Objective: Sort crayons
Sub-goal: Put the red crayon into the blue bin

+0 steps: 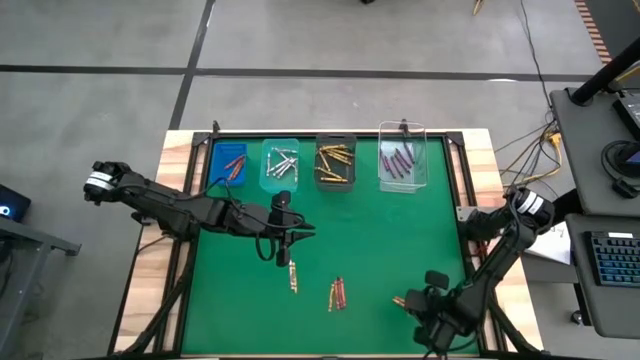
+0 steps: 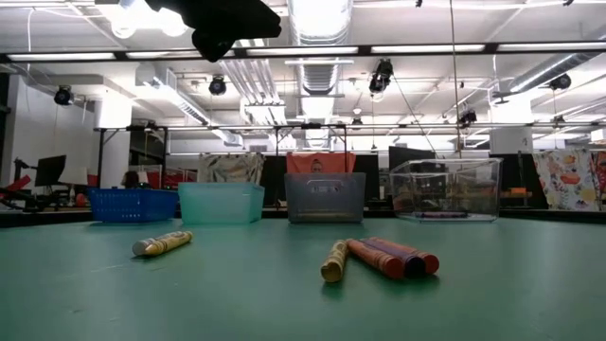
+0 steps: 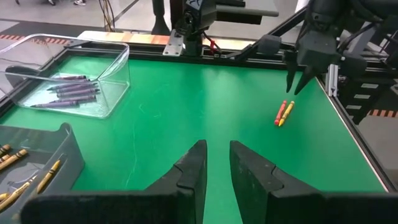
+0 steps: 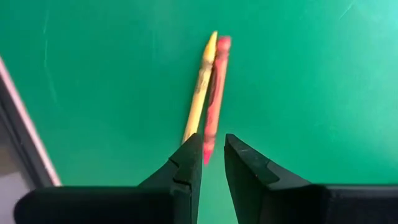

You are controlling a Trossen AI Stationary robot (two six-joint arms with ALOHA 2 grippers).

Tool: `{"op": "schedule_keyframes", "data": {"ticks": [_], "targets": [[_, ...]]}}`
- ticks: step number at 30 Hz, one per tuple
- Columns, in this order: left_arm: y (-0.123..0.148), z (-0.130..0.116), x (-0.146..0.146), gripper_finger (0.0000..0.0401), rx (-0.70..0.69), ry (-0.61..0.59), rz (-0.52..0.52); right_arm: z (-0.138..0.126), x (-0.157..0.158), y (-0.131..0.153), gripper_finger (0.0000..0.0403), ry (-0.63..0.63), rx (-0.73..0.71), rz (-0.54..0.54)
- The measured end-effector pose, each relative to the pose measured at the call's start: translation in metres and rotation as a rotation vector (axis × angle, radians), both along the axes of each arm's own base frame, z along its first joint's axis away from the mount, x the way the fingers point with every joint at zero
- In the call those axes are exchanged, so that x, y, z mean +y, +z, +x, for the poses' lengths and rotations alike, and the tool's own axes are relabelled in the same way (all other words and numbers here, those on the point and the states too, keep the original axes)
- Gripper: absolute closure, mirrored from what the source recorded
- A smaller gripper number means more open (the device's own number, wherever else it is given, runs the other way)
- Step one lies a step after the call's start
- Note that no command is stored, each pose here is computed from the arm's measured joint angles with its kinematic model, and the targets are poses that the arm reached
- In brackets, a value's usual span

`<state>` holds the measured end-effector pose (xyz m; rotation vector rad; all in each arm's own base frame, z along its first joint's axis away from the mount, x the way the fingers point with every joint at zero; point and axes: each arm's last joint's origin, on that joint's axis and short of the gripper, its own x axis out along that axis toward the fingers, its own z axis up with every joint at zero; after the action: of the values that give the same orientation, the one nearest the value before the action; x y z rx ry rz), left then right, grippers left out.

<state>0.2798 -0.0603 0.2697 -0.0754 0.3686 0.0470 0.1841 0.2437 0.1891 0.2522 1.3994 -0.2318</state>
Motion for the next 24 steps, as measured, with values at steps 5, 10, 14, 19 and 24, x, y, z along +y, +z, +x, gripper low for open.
{"op": "schedule_keyframes", "data": {"ticks": [5, 10, 14, 19, 24], "targets": [[0.000, 0.000, 0.000, 0.0349, 0.000, 0.002, -0.004, -0.001, -0.001, -0.004, 0.0342, -0.016, -0.040, -0.033], [0.000, 0.000, 0.000, 0.0349, 0.000, 0.002, -0.004, -0.004, -0.005, -0.015, 0.0339, -0.017, -0.039, -0.036], [0.000, 0.000, 0.000, 0.0349, 0.000, 0.002, -0.004, -0.005, -0.007, -0.024, 0.0331, -0.017, -0.043, -0.031], [0.000, 0.000, 0.000, 0.0349, 0.000, 0.003, -0.007, -0.006, -0.008, -0.032, 0.0320, -0.026, -0.056, -0.009], [0.000, 0.000, 0.000, 0.0349, 0.000, 0.003, -0.007, -0.008, -0.011, -0.040, 0.0316, -0.039, -0.062, 0.004]]}}
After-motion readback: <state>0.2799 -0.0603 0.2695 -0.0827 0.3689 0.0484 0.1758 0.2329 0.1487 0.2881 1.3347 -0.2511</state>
